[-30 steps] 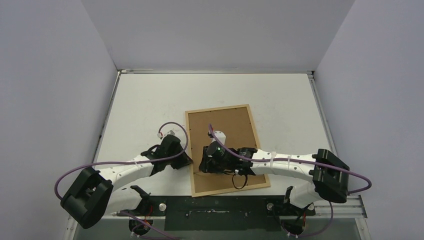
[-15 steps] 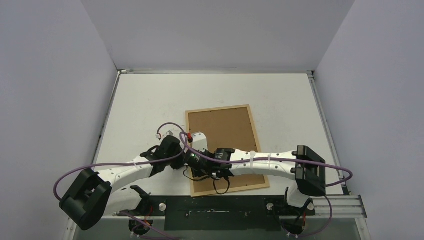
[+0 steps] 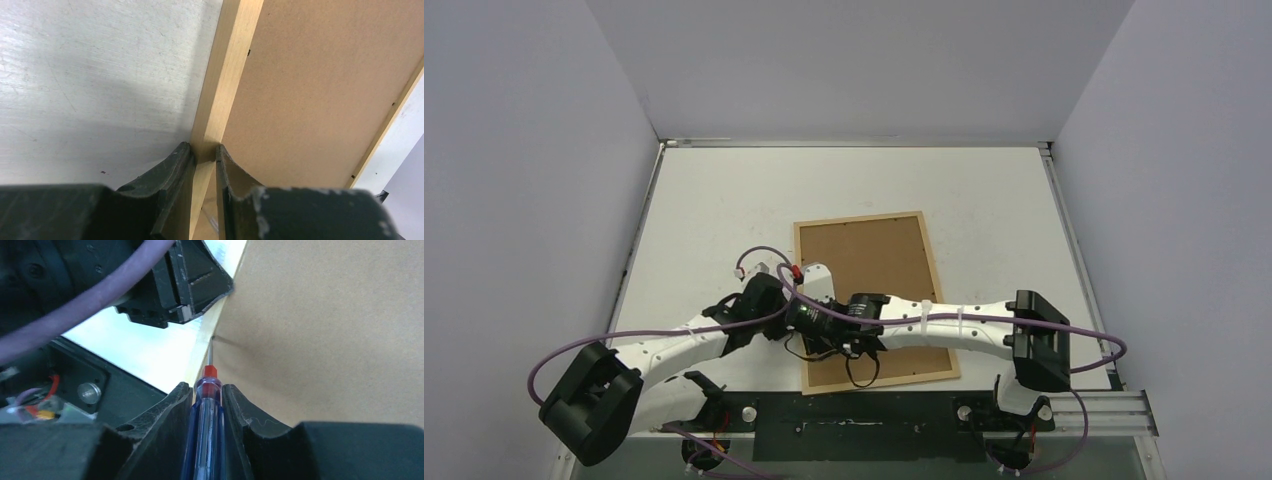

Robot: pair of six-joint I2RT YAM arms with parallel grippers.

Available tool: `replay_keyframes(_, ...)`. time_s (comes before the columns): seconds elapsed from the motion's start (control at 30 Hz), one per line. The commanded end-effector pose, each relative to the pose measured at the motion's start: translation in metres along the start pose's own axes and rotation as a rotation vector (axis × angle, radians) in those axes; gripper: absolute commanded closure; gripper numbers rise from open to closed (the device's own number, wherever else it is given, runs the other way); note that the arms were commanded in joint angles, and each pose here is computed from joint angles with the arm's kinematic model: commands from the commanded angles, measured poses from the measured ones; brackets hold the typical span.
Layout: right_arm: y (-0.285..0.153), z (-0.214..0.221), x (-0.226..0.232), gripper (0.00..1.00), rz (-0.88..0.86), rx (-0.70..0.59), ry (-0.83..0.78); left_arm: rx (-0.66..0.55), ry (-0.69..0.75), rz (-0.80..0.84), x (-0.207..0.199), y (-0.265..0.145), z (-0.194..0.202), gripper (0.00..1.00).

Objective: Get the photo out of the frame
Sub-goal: Release the photo frame item from the photo frame.

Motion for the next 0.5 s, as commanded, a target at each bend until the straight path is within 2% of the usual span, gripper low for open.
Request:
replay_keyframes(0.0,-0.058,-0.043,0.032,1.0,-0.303,-0.095,0.165,-0.01,0.038,0.014,-0.006,-0.007,-0.003,1.0)
replay_keyframes(0.1,-0.068,-0.052,0.01,1.0,-0.314,-0.112,0.229,-0.014,0.062,-0.007,-0.004,-0.01,-0.005,1.0)
replay_keyframes(0.33,-0.072,-0.042,-0.061,1.0,-0.106,-0.154,0.274,-0.032,0.079,0.005,-0.005,-0.017,-0.008,1.0)
replay_keyframes(0.43,-0.071,-0.038,-0.08,1.0,-0.083,-0.161,0.307,-0.04,0.081,0.018,-0.007,-0.019,-0.01,1.0)
replay_keyframes(0.47,-0.069,-0.039,-0.086,1.0,-0.088,-0.165,0.328,-0.042,0.083,0.023,-0.008,-0.02,-0.01,0.94)
Point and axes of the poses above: each gripper's point midway between its finger pads, its own y axis out along the fingers, its own x axis along the line the jaws close on, z = x × y, the point moved 7 cm from there along -y, back along the fingers, and after that the axes turned 8 degrees about y, right-handed, at the moved point
